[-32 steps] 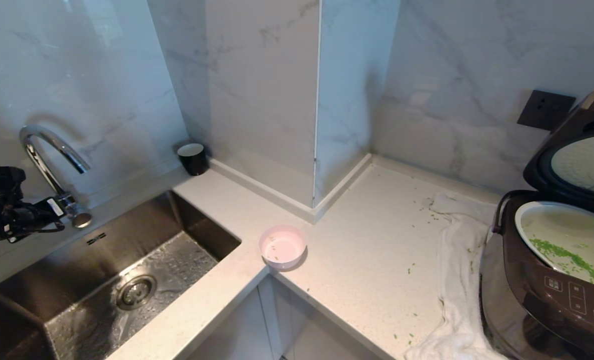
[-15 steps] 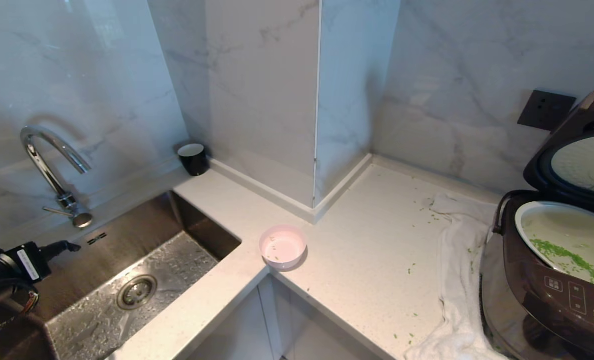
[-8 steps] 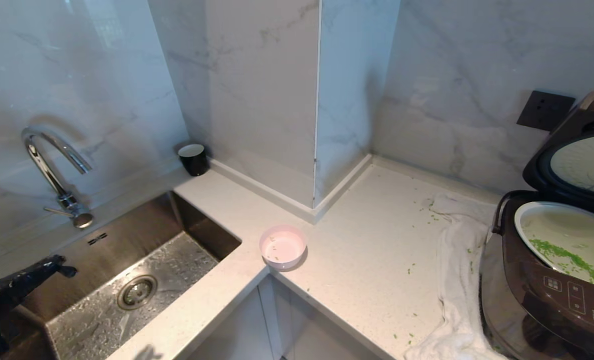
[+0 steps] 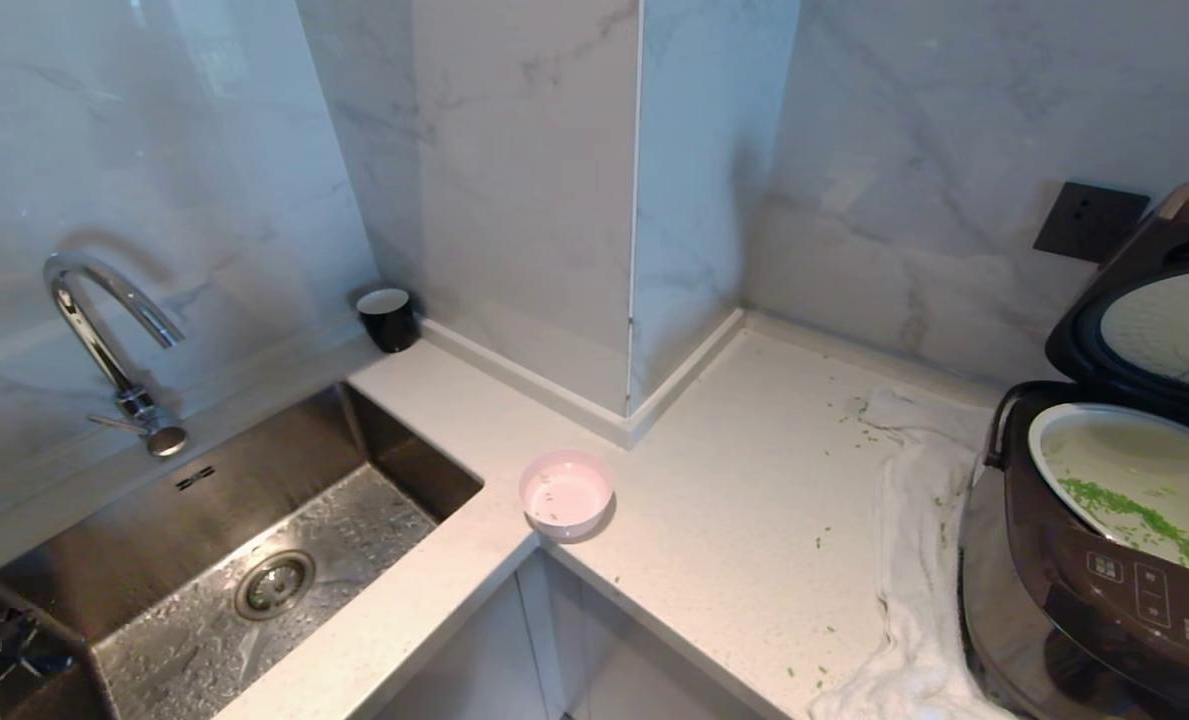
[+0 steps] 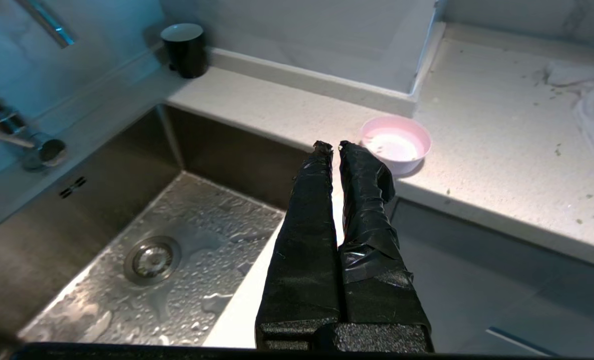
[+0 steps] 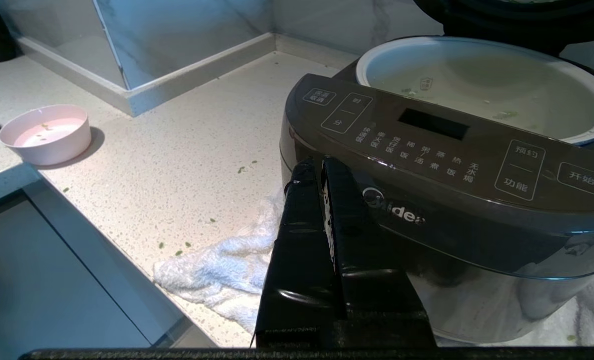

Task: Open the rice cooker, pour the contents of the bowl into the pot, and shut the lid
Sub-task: Pour the water from the bowl into the rice cooker

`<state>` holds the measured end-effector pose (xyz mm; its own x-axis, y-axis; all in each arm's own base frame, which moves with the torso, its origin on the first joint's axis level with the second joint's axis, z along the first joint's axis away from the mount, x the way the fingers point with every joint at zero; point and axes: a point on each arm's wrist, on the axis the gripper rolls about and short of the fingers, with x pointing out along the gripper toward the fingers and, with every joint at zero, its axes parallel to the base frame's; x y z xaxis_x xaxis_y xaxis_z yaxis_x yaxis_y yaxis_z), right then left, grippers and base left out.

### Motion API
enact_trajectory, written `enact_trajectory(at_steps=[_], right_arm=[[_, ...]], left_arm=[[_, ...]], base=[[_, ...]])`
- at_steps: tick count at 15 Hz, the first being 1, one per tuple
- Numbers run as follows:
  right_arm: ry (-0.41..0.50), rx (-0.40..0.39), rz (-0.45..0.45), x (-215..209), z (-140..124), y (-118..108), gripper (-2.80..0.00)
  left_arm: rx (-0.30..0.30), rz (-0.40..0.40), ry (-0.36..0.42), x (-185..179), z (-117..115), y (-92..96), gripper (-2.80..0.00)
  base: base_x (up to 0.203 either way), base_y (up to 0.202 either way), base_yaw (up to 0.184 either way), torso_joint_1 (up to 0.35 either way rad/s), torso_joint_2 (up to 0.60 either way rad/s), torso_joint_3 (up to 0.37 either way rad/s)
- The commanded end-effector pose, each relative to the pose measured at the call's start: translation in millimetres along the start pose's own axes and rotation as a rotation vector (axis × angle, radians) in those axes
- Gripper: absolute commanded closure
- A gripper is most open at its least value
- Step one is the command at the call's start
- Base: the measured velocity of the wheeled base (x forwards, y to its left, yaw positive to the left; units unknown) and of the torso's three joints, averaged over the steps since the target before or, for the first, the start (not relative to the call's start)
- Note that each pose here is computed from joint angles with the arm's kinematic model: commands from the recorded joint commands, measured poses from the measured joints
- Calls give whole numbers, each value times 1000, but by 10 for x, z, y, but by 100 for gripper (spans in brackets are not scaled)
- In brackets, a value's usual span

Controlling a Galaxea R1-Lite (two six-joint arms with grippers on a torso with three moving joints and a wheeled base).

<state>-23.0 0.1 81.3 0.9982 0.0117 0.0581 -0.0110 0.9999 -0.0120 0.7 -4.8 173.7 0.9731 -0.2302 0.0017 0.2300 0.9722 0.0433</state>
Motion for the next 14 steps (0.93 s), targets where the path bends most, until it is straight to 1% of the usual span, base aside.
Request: enact_trajectory(at_steps=[1, 2, 4, 7, 8, 9, 10, 11, 12, 14], right_arm=[[26, -1, 1, 17, -72, 1, 0], [27, -1, 1, 18, -77, 1, 0], [28, -1, 1, 18, -77, 1, 0], [28, -1, 1, 18, -77, 1, 0], [26, -1, 1, 17, -72, 1, 0], [27, -1, 1, 18, -77, 1, 0], [28, -2, 1, 17, -74, 1, 0], [31, -2, -1, 16, -74, 0, 0], [31, -1, -1, 16, -77, 0, 0], [25, -1, -1, 16, -73, 0, 0]], left_arm=[[20, 81, -70, -210, -72, -27, 0], [25, 135, -80, -250, -104, -29, 0], [31, 176, -111, -324, -223, -51, 0], [47, 196, -81, -322, -565, -64, 0], [66, 197, -76, -323, -680, -69, 0], [88, 199, -37, -281, -819, -64, 0], [98, 206, -16, -251, -909, -59, 0], [90, 209, 8, -232, -982, -56, 0], [71, 210, 14, -231, -992, -55, 0], [54, 211, 13, -231, -993, -55, 0]], base=[[0, 0, 0, 0, 0, 0], [0, 0, 0, 0, 0, 0], [0, 0, 0, 0, 0, 0], [0, 0, 0, 0, 0, 0], [0, 0, 0, 0, 0, 0], [0, 0, 0, 0, 0, 0], [0, 0, 0, 0, 0, 0], [0, 0, 0, 0, 0, 0], [0, 0, 0, 0, 0, 0], [0, 0, 0, 0, 0, 0]])
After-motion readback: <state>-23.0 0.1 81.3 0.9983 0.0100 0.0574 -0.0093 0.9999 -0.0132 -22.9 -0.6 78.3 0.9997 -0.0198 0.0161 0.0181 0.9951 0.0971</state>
